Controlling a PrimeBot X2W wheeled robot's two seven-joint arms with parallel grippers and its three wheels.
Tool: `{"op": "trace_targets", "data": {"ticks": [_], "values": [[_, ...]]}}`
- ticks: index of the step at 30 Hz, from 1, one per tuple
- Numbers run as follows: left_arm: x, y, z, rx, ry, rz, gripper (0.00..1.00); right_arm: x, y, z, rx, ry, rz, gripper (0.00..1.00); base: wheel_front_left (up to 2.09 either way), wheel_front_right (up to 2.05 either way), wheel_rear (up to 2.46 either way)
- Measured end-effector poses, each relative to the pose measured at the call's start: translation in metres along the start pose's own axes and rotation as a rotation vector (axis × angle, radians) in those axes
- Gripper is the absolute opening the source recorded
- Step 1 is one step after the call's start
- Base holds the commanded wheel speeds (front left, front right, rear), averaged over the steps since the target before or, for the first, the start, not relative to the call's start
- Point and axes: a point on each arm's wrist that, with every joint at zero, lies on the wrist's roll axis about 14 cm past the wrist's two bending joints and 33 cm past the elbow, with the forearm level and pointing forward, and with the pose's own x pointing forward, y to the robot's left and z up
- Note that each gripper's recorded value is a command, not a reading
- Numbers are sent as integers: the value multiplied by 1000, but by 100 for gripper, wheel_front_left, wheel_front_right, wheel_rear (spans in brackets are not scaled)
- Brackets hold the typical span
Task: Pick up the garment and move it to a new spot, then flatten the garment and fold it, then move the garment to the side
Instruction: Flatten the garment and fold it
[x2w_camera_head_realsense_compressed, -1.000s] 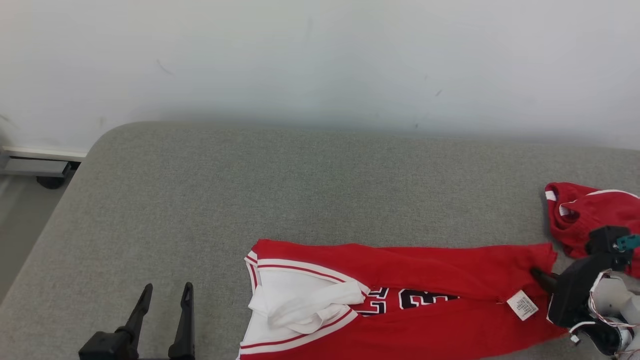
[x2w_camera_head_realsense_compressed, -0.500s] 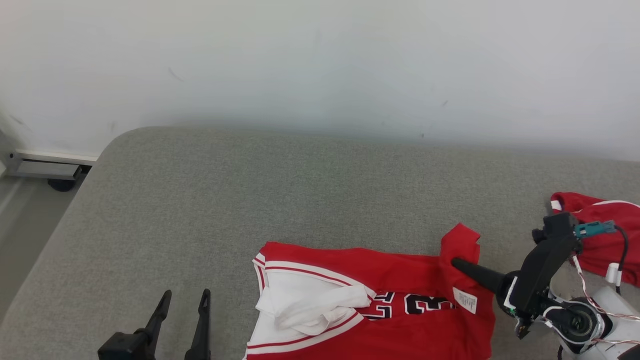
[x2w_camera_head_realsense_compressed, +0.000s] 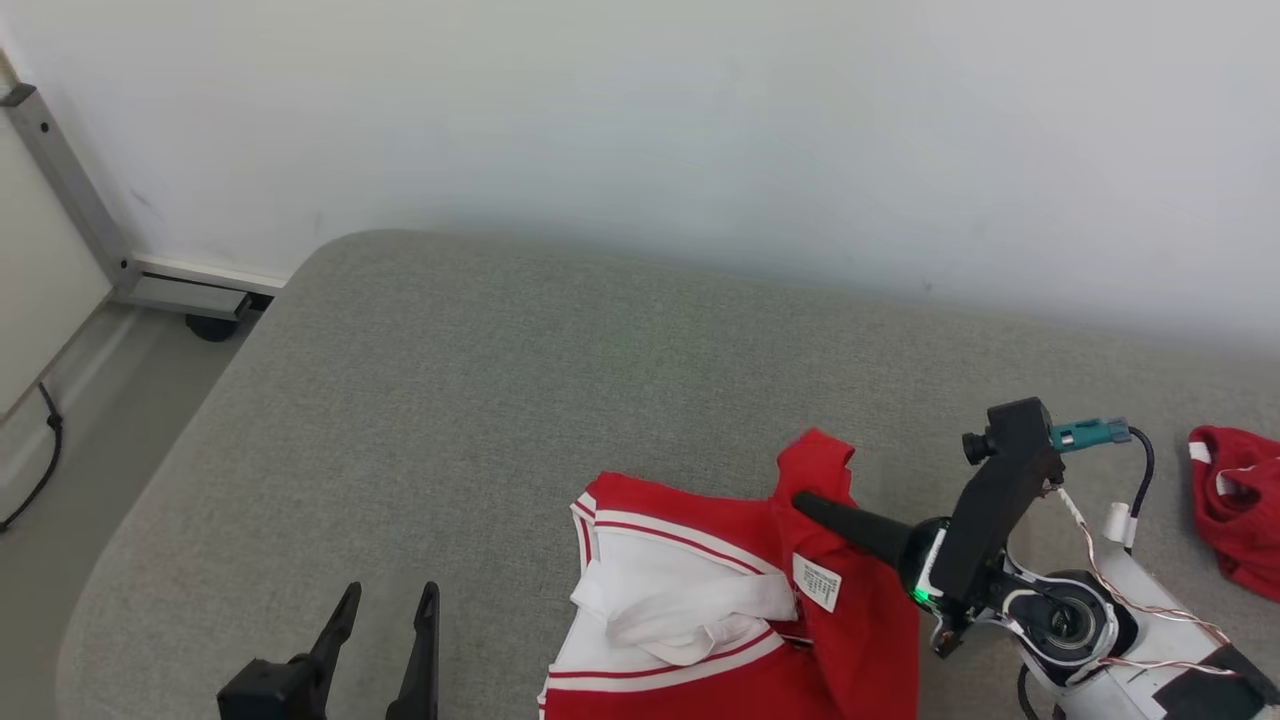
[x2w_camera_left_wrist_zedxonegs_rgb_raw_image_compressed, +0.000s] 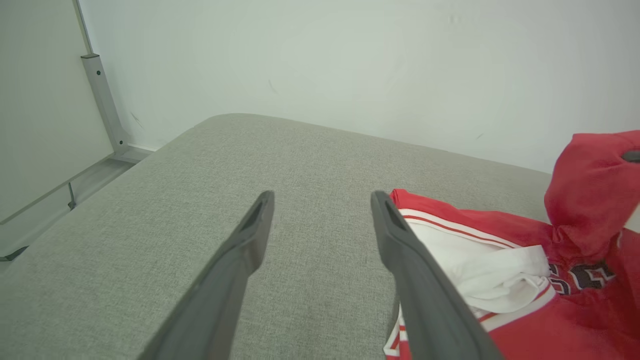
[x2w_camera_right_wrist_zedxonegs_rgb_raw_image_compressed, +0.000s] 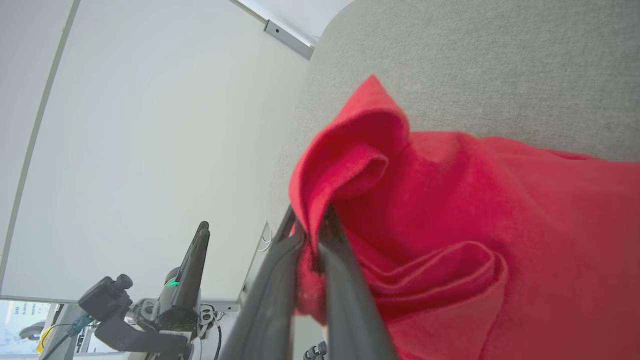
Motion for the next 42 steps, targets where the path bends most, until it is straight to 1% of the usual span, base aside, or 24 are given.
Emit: {"op": "trace_targets", "data": {"ticks": [6,8,16,21,26,27,28,33,35,36,38,39,42], "values": [[-3,6,2,-6,-1,27,100,26,19,-3,-11,19,22,0,0,0,0],[-2,8,5,-7,-11,33,100,34,22,-11,-12,43,21,0,0,0,0],[-5,10,2,-18,2,49,100,59,20,-23,-10,64,-38,0,0,0,0],[-3,13,3,-20,0,61,100,74,23,-33,5,99,-40,0,0,0,0],[-5,17,-1,-23,16,77,100,82,12,-47,-7,143,-90,0,0,0,0],[-5,19,-1,-22,17,82,100,84,11,-47,-12,148,-98,41,0,0,0],[-5,21,-1,-21,17,86,100,86,11,-46,-20,149,-100,100,0,0,0],[-4,28,0,-19,14,103,100,88,10,-43,-39,134,-114,100,0,0,0],[-3,28,-1,-22,15,102,100,85,8,-38,-43,112,-123,100,0,0,0],[-2,27,-1,-22,10,96,100,82,6,-31,-58,85,-125,100,0,0,0],[-3,26,-2,-22,14,94,100,79,4,-27,-77,72,-134,100,0,0,0],[-3,25,-5,-20,23,88,100,70,-7,-19,-145,52,-167,100,0,0,0],[0,23,-2,-15,13,76,100,53,-27,1,-243,1,-239,100,0,0,0]]}}
